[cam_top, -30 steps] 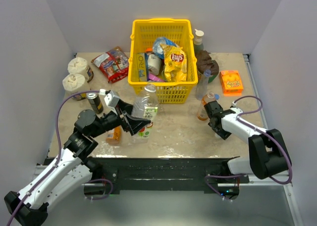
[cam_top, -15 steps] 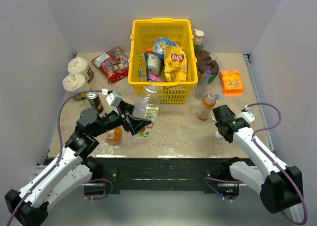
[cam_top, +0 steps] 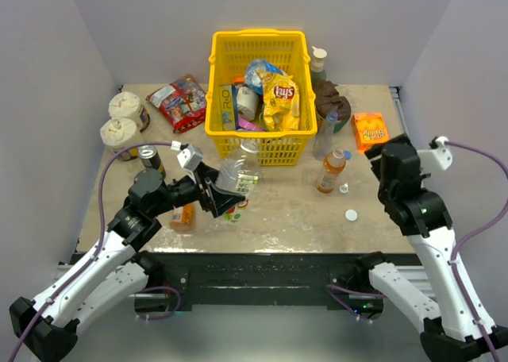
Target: Unscrew the bottle caps
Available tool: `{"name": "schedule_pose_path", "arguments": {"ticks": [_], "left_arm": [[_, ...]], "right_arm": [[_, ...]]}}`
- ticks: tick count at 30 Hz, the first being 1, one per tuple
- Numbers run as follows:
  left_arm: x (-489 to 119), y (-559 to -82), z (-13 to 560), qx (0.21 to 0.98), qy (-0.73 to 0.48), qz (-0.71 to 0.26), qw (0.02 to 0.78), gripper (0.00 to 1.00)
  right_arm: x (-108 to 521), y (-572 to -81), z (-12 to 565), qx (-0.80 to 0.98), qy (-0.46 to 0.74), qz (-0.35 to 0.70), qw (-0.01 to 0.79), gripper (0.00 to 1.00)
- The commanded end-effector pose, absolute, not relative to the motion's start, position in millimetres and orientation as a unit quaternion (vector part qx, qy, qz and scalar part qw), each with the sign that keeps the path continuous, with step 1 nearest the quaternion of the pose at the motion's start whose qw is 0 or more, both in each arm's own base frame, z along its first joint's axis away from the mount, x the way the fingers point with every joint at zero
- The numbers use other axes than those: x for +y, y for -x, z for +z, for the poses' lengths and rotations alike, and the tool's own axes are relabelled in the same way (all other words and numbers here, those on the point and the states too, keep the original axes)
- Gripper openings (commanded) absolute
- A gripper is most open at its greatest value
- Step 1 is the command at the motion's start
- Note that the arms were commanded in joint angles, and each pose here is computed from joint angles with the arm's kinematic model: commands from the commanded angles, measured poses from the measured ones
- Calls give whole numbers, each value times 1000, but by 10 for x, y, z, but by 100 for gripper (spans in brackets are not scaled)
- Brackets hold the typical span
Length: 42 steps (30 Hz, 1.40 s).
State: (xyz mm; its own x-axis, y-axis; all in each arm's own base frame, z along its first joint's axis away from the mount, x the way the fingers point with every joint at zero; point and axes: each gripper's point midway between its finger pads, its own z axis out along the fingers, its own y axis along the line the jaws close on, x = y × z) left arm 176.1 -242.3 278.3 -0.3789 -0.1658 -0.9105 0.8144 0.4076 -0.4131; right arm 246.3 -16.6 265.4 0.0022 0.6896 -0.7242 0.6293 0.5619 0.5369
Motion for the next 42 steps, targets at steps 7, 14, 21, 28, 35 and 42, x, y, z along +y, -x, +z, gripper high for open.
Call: {"name": "schedule_pose_path", "arguments": {"ticks": [7,14,21,28,35,42], "left_arm": [[-2478,-1771,3105,642,-258,-502,519,21],[-2474,-1875,3052,657,-229,-497,519,21],[-2462,-1943,3057,662,-216,-490,525,21],[-2457,-1946,3113,653,-217,-491,535,21],[-2479,-1872,3152,639,-228,-505,533,21],[-2502,-1833,3147,634,-237,-513,527,21]], "right_arm": [[1703,-3432,4200,715,-77,356,596,69],[2710,-3114,4494,695,102,475,531,72],[3079,-2684,4260,718,197,510,432,75],[3068,-2532,3861,758,212,482,385,75],[3125,-2497,3758,762,214,486,370,74],[3209,-2483,3744,756,212,501,364,70]]}}
